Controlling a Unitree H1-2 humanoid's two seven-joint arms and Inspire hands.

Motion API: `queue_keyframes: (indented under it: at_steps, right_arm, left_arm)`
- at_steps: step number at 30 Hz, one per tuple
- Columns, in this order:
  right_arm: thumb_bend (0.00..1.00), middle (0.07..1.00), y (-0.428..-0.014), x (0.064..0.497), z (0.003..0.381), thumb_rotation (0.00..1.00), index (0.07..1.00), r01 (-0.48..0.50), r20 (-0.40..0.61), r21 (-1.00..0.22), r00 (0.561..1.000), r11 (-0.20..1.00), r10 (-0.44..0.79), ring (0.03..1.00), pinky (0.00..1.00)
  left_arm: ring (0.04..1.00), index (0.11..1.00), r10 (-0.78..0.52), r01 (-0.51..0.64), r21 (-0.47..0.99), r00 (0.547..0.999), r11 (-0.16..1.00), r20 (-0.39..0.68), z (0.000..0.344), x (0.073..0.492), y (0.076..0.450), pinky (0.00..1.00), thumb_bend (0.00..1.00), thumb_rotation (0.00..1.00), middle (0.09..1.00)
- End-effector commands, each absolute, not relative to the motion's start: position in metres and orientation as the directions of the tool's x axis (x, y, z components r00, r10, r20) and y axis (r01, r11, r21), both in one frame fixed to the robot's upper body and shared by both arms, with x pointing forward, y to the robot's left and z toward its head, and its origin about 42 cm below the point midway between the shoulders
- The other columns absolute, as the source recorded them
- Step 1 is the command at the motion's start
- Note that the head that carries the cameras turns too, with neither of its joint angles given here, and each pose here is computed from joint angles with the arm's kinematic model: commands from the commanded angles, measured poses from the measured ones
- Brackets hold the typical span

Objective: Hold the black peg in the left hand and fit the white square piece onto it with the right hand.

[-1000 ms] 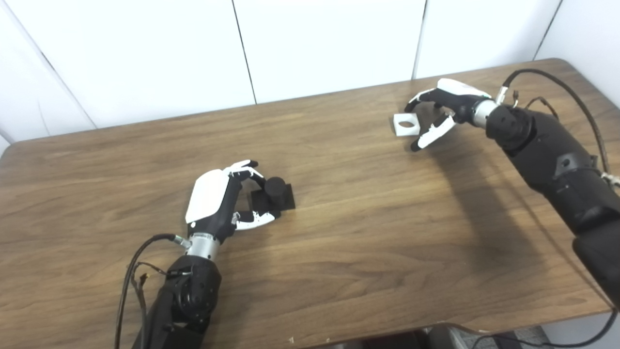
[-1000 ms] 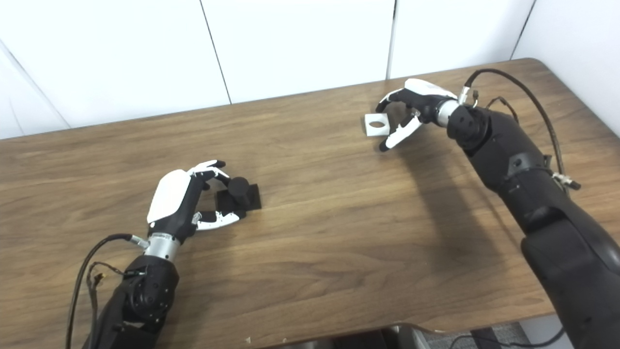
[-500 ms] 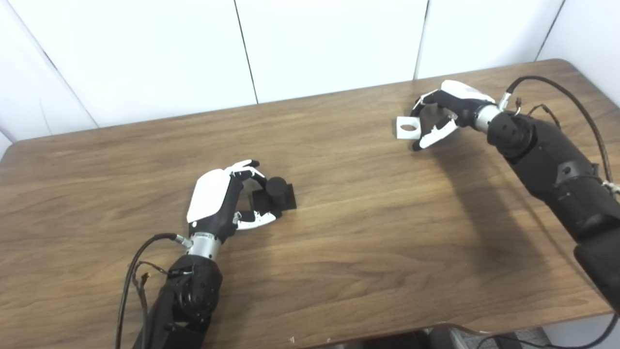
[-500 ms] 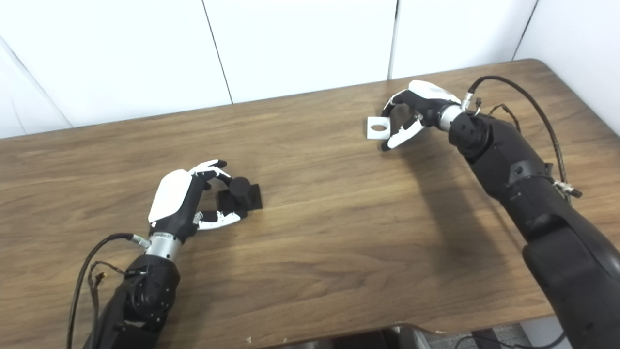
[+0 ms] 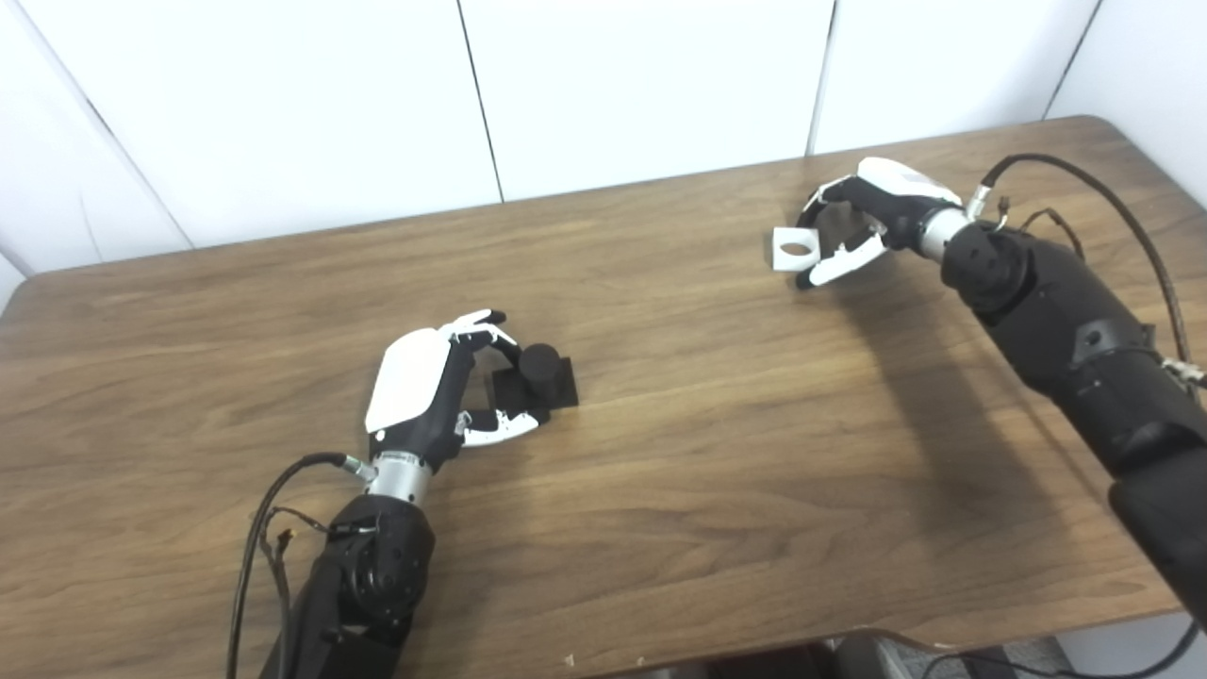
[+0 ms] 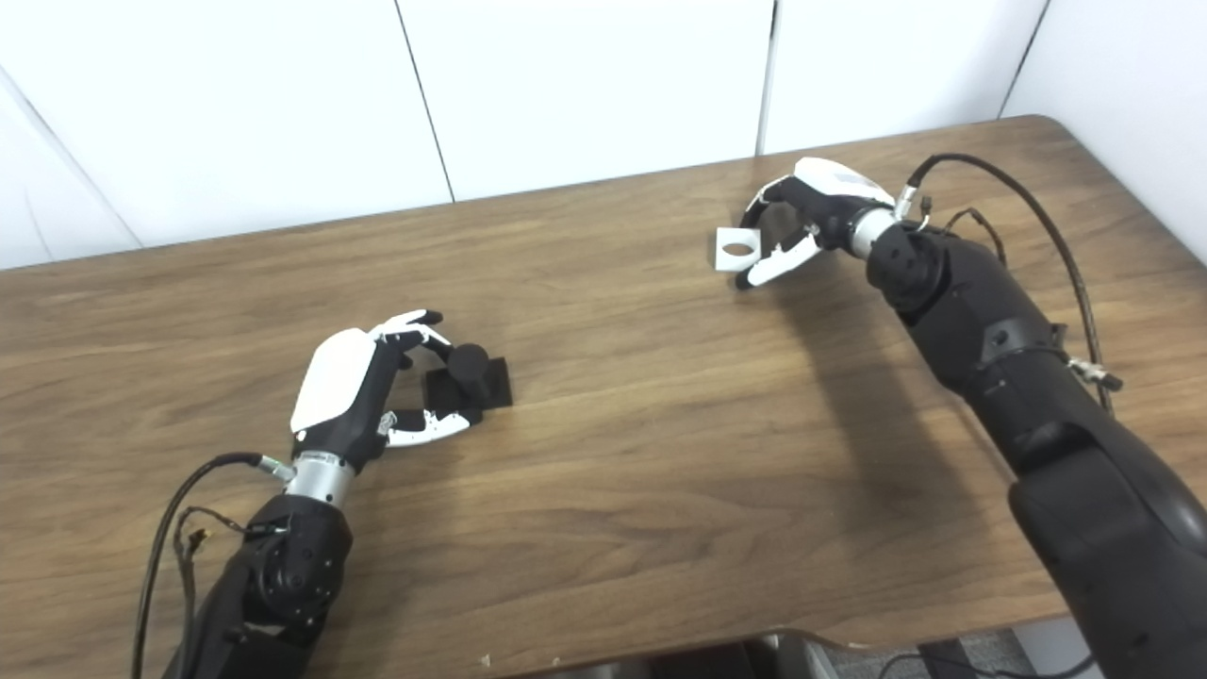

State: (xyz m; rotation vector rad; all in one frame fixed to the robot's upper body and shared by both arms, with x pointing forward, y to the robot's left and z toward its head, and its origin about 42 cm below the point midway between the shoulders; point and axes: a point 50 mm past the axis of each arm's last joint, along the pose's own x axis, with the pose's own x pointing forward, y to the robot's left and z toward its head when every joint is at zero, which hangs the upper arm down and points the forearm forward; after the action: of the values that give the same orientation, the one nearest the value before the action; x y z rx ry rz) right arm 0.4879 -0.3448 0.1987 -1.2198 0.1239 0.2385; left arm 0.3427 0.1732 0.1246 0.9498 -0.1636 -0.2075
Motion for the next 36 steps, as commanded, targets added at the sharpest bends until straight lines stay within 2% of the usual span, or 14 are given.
queue_keyframes:
  at_steps: [1,18,36]
  right_arm:
    - [0.74,0.876,-0.335,0.5,0.214,0.4,0.689,-0.215,-0.186,-0.924,0.975,0.315,0.121,0.923,0.88]
    - [0.74,0.868,-0.333,0.502,0.203,0.41,0.674,-0.223,-0.202,-0.924,0.974,0.309,0.099,0.912,0.84]
    - [0.73,0.874,-0.349,0.492,0.207,0.34,0.683,-0.238,-0.218,-0.931,0.97,0.277,0.104,0.926,0.86]
  left_arm:
    - [0.832,0.491,-0.231,0.229,0.826,0.965,0.515,-0.124,0.093,0.33,0.179,0.64,0.52,0.07,0.841]
    - [0.829,0.491,-0.226,0.227,0.823,0.966,0.521,-0.123,0.092,0.326,0.182,0.64,0.52,0.07,0.839]
    - [0.826,0.49,-0.228,0.228,0.826,0.966,0.516,-0.124,0.093,0.324,0.185,0.64,0.52,0.07,0.838]
